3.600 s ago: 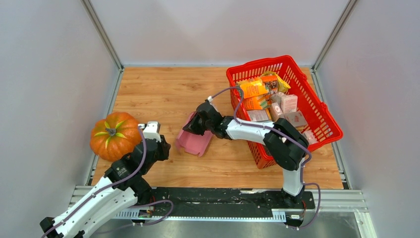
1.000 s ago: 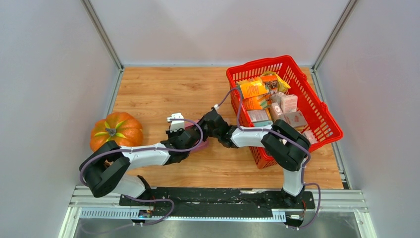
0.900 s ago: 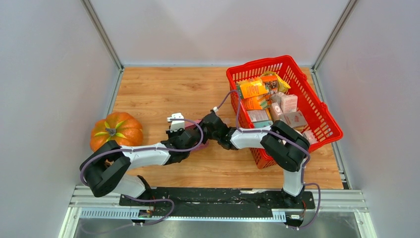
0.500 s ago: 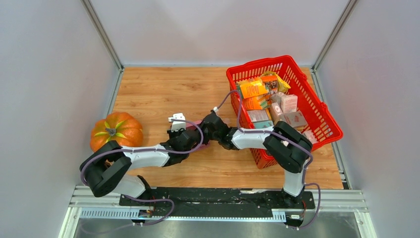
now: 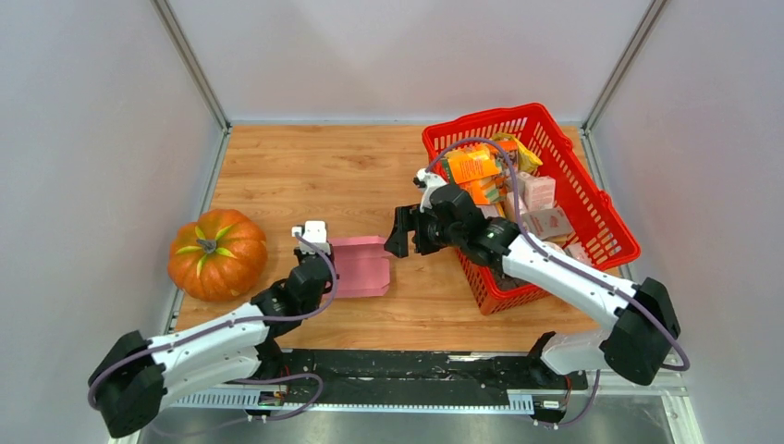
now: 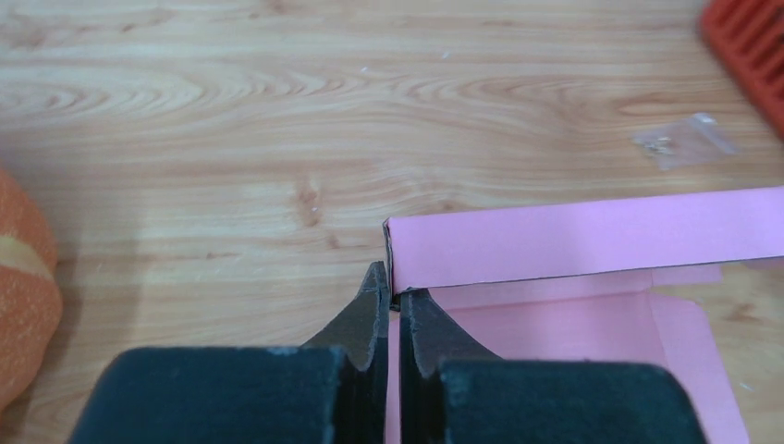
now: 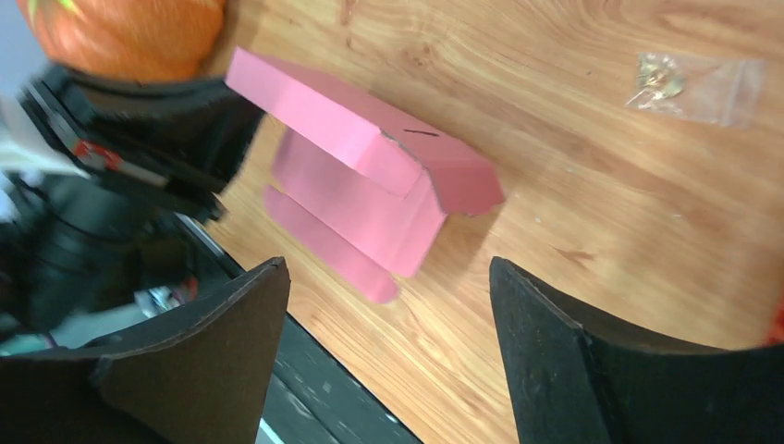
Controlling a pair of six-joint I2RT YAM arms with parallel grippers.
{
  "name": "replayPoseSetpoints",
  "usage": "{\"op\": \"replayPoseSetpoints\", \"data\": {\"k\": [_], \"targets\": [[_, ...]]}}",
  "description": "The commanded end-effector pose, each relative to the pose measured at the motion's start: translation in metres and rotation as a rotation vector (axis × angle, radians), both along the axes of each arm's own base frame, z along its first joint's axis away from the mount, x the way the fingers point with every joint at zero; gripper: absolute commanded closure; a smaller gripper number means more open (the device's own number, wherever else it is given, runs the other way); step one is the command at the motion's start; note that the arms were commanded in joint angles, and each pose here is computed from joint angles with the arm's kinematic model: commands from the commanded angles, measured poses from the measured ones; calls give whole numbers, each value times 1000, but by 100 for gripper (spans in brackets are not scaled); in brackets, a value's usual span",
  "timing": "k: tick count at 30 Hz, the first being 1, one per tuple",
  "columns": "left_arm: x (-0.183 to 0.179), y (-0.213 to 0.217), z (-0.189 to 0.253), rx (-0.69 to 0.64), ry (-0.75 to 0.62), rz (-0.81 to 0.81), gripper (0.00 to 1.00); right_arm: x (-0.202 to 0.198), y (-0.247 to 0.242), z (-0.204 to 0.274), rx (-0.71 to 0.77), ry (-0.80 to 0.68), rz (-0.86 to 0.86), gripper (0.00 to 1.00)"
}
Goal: Fold the paper box
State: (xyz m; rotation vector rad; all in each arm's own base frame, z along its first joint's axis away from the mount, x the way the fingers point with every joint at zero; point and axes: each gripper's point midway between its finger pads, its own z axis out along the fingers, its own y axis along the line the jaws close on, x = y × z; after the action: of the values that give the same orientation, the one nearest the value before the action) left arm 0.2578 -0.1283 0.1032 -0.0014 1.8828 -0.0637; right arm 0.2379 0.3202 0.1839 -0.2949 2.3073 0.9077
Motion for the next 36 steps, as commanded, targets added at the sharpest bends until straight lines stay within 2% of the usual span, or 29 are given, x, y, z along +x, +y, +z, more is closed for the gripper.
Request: {"op": "replayPoseSetpoints", "data": {"k": [1, 3, 4, 6, 7, 8, 9, 10, 11, 13, 18, 20, 22, 24, 26, 31, 36], "targets": [[-13, -13, 30, -26, -21, -164, 100, -19, -37, 13, -251, -172, 233, 16], [-23, -13, 35, -19, 8, -217, 100, -20, -48, 30, -276, -229, 245, 15], [-24, -13, 57, -48, -31, -233, 100, -21, -51, 41, -270, -247, 239, 15], [-35, -16, 66, -52, -3, -305, 100, -28, -55, 73, -206, -306, 242, 15], [-36, -16, 92, -82, -43, -323, 100, -33, -56, 87, -163, -317, 245, 15], [-45, -20, 92, -80, -6, -380, 100, -37, -62, 108, -88, -338, 242, 15], [-49, -20, 102, -88, -5, -403, 100, -35, -63, 128, -6, -313, 197, 15], [-50, -18, 130, -115, -37, -409, 100, -34, -66, 142, 57, -285, 181, 14], [-57, -17, 133, -105, -4, -437, 100, -37, -69, 162, 162, -237, 204, 15], [-58, -9, 166, -115, -35, -411, 100, -42, -64, 200, 274, -158, 173, 19], [-45, 20, 196, -33, -72, -265, 100, -39, -50, 243, 183, -212, -23, 23], [-39, 29, 206, 7, -74, -203, 100, -42, -20, 255, 215, -208, 6, 27], [-35, 32, 217, 19, -86, -177, 100, -40, -3, 261, 231, -197, 6, 36], [-32, 36, 226, 9, -116, -150, 100, -33, 16, 272, 238, -253, -42, 41], [-31, 41, 236, -6, -142, -120, 100, -34, 36, 277, 247, -289, -42, 50], [-32, 50, 253, 0, -154, -82, 100, -29, 69, 270, 237, -272, -16, 60], [-34, 62, 257, 17, -160, -34, 100, -21, 75, 258, 170, -303, -58, 59]]}}
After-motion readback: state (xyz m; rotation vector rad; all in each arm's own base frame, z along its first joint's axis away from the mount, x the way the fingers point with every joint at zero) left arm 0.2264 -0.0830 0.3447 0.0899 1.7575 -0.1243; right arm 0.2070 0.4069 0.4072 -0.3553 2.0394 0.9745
